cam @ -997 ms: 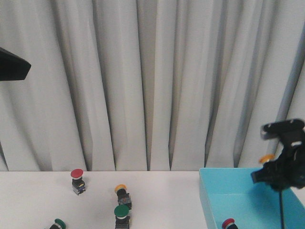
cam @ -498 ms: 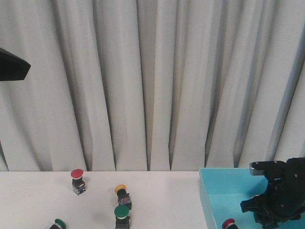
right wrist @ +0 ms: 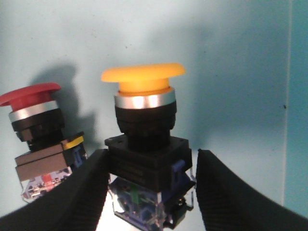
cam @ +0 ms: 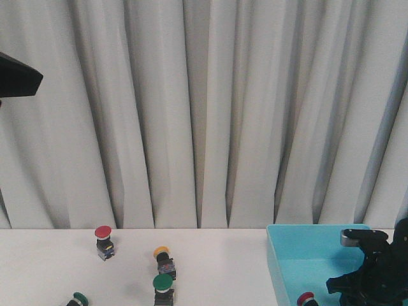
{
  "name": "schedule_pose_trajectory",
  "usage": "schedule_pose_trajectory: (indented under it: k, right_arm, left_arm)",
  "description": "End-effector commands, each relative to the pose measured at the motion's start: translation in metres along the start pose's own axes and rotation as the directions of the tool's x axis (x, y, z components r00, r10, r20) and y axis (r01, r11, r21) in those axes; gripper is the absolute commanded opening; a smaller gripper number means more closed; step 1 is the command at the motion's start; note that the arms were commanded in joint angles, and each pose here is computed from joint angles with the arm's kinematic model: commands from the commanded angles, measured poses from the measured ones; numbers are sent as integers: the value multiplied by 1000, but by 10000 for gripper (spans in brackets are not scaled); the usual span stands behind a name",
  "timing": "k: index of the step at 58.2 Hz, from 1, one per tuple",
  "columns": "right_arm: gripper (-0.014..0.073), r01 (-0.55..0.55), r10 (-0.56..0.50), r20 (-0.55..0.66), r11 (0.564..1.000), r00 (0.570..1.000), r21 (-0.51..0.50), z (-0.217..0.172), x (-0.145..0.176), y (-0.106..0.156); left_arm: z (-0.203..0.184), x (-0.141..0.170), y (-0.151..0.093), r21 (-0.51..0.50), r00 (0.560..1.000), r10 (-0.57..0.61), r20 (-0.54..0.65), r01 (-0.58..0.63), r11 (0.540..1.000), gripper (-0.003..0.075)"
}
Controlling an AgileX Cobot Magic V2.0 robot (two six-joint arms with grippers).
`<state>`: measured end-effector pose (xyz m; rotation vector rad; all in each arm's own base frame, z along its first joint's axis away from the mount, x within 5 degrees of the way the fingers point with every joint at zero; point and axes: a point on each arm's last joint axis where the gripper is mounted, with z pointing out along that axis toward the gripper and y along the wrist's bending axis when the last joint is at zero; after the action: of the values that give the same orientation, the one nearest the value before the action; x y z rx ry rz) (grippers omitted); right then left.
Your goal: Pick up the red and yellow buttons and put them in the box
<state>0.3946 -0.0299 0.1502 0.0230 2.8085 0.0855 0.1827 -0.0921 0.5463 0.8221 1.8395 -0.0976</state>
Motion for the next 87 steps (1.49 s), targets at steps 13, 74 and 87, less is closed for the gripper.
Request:
schedule_pose_trajectory:
  k: [13, 74, 87]
  right_arm:
    - [494, 21, -23, 103, 1000, 994, 13, -28, -15, 0]
    - [133, 77, -163, 984, 985, 78, 157, -454, 147, 54]
    - [-8, 97, -198, 980, 976, 3, 197, -476, 199, 62]
  left_arm:
    - [-10, -9, 2, -30, 995, -3, 101, 6, 1000, -5]
    - [-11, -11, 2, -35, 994, -3, 114, 7, 999, -6]
    - [-11, -11, 2, -34, 994, -3, 113, 7, 999, -7]
